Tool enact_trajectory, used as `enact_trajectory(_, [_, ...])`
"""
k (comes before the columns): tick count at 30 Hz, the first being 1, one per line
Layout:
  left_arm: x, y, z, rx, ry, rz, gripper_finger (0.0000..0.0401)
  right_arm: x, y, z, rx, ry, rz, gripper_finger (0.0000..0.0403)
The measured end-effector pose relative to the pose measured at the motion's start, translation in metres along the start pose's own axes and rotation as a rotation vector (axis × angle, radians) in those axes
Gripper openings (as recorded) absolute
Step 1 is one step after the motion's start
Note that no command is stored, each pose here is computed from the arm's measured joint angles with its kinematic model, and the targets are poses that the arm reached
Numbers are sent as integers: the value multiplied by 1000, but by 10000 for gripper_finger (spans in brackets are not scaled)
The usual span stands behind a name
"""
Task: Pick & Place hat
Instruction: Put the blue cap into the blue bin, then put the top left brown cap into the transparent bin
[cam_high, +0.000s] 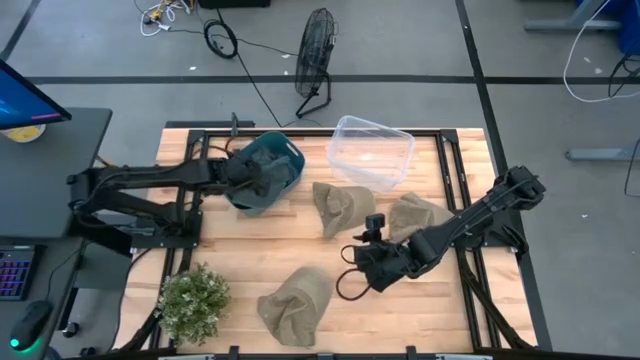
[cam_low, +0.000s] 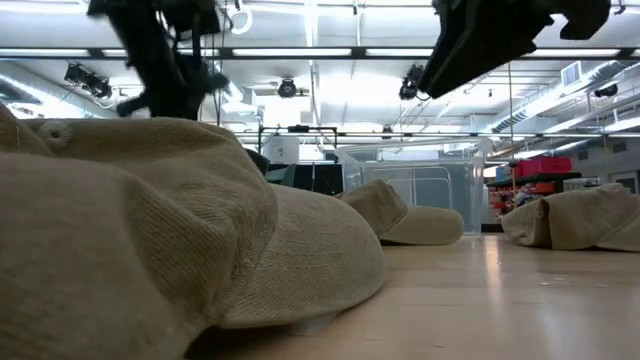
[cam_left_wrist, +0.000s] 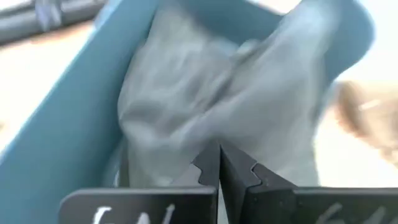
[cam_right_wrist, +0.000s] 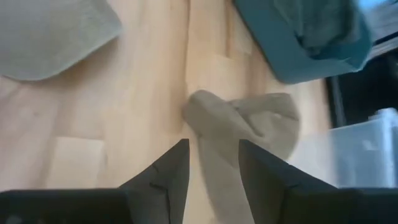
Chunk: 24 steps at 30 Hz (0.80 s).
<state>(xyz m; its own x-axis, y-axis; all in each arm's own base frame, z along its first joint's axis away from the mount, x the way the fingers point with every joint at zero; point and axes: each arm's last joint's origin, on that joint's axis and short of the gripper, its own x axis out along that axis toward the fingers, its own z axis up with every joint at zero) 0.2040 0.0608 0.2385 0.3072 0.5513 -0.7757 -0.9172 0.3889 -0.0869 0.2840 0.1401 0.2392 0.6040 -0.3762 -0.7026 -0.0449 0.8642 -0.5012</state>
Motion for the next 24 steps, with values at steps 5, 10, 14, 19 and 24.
enact_trajectory(5, [-39, -14, 19, 88, -55, -74, 5, 14, 0, -7, 38, 8, 42, 141])
enact_trajectory(10, [-66, -32, 19, 205, -97, -195, 5, 33, -2, -18, -75, -8, 16, 141])
enact_trajectory(14, [-75, -44, 10, 312, -136, -277, 5, 46, -14, -18, -238, -30, -12, 141])
enact_trajectory(19, [-82, -53, 6, 419, -193, -337, 19, 65, -42, -9, -254, -114, 68, 145])
enact_trajectory(24, [-84, -56, 7, 495, -235, -353, 50, 84, -73, -14, -225, -112, 128, 174])
